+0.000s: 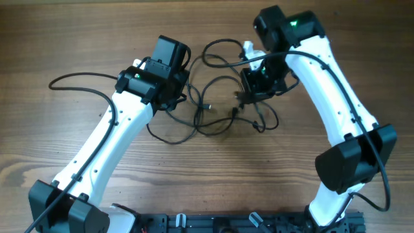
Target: Untangle cables
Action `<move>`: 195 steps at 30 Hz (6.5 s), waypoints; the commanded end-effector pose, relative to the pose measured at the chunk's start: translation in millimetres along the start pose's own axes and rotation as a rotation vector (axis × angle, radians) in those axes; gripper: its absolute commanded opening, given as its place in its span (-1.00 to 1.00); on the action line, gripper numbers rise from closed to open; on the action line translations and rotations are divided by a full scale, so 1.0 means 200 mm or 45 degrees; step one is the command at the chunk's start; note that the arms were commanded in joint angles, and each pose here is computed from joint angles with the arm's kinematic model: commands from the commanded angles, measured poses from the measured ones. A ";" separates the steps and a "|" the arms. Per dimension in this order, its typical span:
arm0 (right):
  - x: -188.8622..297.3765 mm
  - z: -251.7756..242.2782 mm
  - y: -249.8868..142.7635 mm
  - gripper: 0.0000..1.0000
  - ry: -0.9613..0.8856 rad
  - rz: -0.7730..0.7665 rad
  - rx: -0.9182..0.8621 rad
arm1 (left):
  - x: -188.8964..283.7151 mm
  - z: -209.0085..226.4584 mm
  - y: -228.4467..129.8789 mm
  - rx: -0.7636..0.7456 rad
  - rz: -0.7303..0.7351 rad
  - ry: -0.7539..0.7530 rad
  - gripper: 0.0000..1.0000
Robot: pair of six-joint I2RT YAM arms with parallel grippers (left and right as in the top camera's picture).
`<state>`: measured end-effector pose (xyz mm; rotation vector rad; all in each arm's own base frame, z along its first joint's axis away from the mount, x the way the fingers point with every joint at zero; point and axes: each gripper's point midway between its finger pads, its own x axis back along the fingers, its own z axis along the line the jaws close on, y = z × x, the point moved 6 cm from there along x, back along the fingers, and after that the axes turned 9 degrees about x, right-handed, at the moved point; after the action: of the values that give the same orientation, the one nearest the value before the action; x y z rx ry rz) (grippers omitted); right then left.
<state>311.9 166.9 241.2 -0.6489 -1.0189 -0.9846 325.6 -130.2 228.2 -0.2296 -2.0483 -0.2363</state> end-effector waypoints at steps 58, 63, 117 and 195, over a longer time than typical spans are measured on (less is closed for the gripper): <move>1.04 -1.47 -0.17 0.47 -0.038 -1.027 -0.699 | -0.01 -0.05 0.01 -0.572 -0.008 -0.068 0.93; 0.93 -1.11 0.07 0.47 0.001 -0.890 -0.392 | 0.17 -0.15 0.02 -0.899 0.016 -0.243 0.80; 0.24 0.28 0.49 0.61 0.106 -0.432 0.171 | 0.55 0.21 0.89 -0.443 -0.250 -0.188 0.69; 1.23 0.75 0.21 -0.91 0.619 -1.402 0.212 | 0.57 0.39 1.03 -0.270 -0.274 -0.043 1.00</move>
<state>341.3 220.3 510.7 0.3124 -1.1414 -1.8618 261.6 94.1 305.0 -0.1588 -2.0803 -0.5864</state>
